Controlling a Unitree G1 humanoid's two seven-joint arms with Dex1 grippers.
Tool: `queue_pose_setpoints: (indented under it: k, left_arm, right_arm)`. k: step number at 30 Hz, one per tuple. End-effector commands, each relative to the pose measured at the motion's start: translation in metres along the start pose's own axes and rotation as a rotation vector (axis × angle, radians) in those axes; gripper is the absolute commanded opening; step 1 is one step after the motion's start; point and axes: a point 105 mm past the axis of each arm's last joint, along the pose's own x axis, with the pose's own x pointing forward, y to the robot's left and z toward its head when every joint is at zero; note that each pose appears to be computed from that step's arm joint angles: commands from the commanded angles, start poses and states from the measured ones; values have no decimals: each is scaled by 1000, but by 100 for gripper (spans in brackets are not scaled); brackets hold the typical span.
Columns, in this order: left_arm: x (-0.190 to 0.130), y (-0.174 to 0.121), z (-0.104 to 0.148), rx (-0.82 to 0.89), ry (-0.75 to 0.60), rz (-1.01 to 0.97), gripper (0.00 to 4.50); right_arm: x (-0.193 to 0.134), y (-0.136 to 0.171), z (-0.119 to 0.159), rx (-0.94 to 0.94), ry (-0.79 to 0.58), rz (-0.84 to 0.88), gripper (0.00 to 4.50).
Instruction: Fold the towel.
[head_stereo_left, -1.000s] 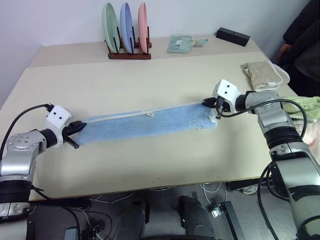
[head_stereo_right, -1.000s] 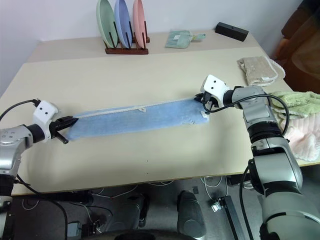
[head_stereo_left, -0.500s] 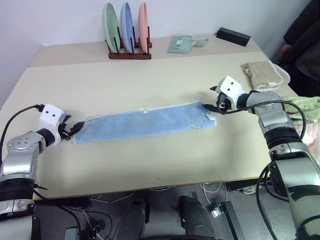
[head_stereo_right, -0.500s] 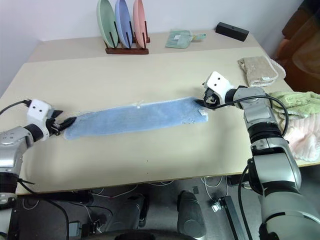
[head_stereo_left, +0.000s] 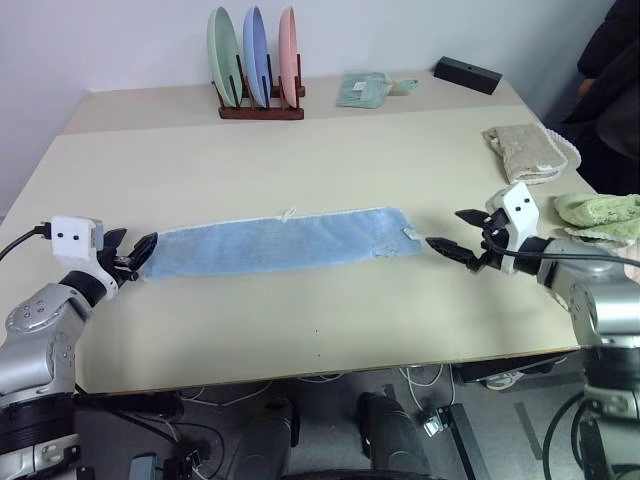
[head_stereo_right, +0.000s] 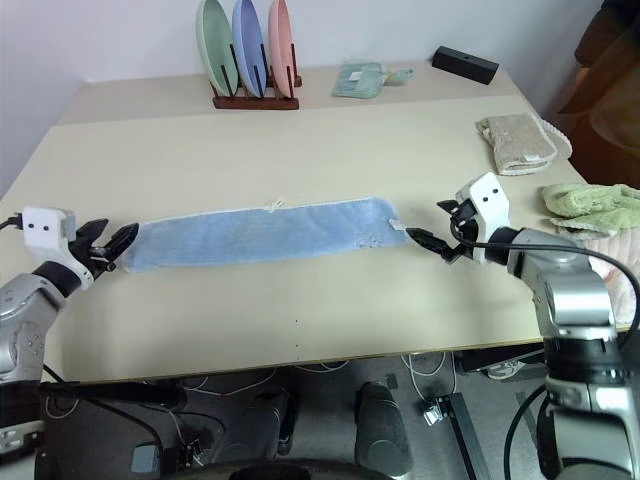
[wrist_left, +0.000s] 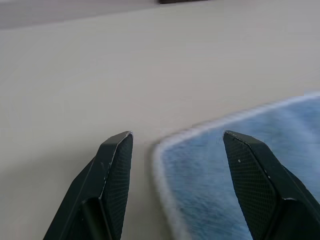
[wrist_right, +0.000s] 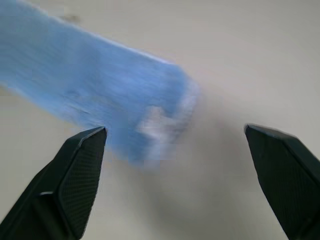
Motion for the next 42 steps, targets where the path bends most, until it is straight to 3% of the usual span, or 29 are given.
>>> queue_pose_setpoints:
  k: [1, 5, 8, 14, 19, 23, 27, 32, 36, 42]
  left_arm:
    - [-5, -12, 28, 138, -85, -52, 294]
    - [-10, -69, 43, 251, -153, -279, 294]
    - [-19, -118, 37, 304, -152, -482, 294]
    - [-30, -187, 30, 260, -173, -711, 294]
    - [-33, -219, 35, 199, -214, -781, 294]
    - [-32, -229, 32, 194, -212, -789, 294]
    - [-29, -230, 33, 186, -220, -758, 294]
    - [-28, -229, 31, 175, -216, -745, 294]
    - [-26, -230, 29, 161, -212, -738, 294]
    - [-18, -232, 27, 158, -213, -743, 294]
  right_arm:
    - [-2, 21, 7, 184, -64, -8, 449]
    - [3, 36, -1, 396, -65, -29, 449]
    - [8, 36, -13, 534, -40, -85, 449]
    - [20, 32, -28, 762, -25, -199, 449]
    - [34, 26, -24, 867, -51, -240, 449]
    - [49, 18, -23, 951, -69, -278, 449]
    - [57, 12, -24, 1007, -86, -317, 271]
    - [53, 7, -13, 1002, -129, -321, 3]
    - [29, -16, 2, 923, -194, -379, 3]
    - [-22, -55, 19, 677, -188, -479, 3]
